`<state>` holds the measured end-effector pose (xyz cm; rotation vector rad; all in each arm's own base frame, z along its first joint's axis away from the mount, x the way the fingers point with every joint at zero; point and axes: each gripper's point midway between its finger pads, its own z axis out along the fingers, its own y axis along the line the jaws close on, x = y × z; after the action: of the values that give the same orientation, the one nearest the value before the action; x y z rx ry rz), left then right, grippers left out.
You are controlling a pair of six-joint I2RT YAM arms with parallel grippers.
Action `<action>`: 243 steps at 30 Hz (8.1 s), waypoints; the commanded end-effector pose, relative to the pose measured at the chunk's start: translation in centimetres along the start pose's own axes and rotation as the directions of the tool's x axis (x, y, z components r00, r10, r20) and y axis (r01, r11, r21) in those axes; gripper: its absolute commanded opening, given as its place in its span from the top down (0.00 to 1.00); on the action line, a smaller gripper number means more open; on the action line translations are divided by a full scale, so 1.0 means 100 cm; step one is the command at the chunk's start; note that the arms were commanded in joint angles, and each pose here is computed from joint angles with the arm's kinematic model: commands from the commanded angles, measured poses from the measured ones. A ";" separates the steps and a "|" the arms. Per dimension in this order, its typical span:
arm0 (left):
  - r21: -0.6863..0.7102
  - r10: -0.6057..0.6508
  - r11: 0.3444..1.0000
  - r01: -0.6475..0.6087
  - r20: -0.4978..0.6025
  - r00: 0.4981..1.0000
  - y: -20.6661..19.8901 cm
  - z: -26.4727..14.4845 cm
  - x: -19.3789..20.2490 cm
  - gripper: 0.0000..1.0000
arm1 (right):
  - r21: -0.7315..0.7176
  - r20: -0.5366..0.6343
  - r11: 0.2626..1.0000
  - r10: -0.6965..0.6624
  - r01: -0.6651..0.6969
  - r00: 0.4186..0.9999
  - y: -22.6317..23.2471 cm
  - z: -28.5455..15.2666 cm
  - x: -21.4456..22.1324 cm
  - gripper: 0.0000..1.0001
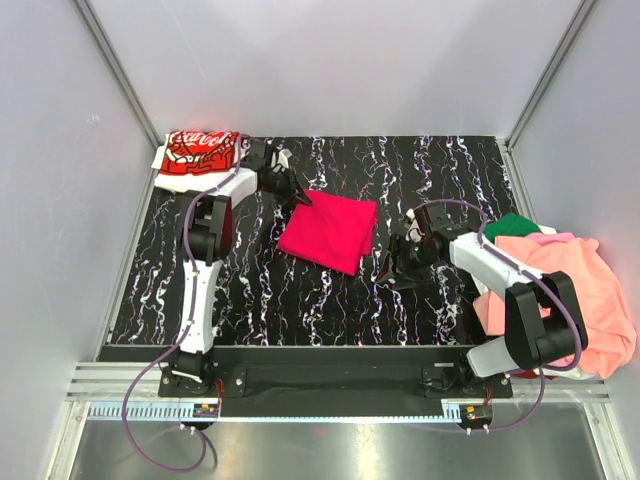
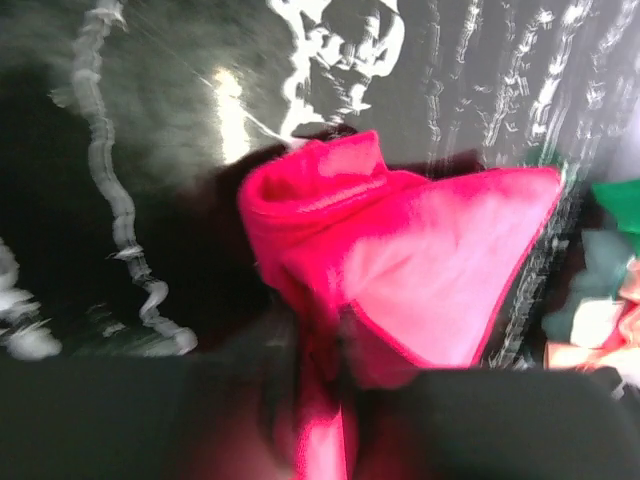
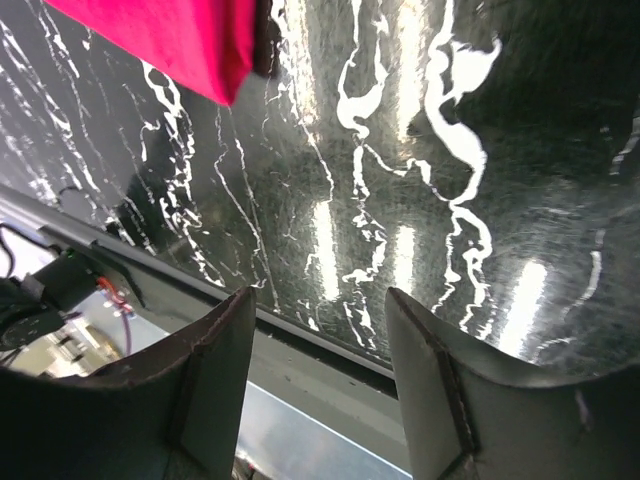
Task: Fold and stack the t-shirts
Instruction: Neatly place the folded tshirt to the corner, then reset both grippers
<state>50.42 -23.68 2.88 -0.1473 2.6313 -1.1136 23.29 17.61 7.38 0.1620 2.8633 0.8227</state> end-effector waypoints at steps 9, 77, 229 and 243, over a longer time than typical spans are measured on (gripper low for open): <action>0.088 0.060 0.994 -0.068 0.093 0.994 -0.037 -0.078 -0.050 1.00 | -0.308 0.128 0.948 -0.036 0.074 0.991 0.059 0.008 0.015 0.40; -0.459 0.498 0.866 -0.199 0.761 0.416 0.064 -0.359 -0.296 0.95 | -0.324 0.090 0.933 -0.134 0.156 0.987 0.088 0.068 0.035 0.46; -0.546 0.524 0.803 -0.239 0.455 0.720 -0.037 -0.328 0.180 0.01 | -0.009 0.604 0.993 -0.087 0.116 0.792 0.050 -0.155 0.024 0.00; -0.550 0.531 0.808 -0.213 0.521 0.668 -0.032 -0.345 0.190 0.01 | 0.004 0.609 0.992 -0.102 0.125 0.786 0.057 -0.156 0.016 0.00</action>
<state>21.65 -6.47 23.70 -0.0461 2.0750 -0.2435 18.56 14.44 21.98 0.1942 2.2657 0.6414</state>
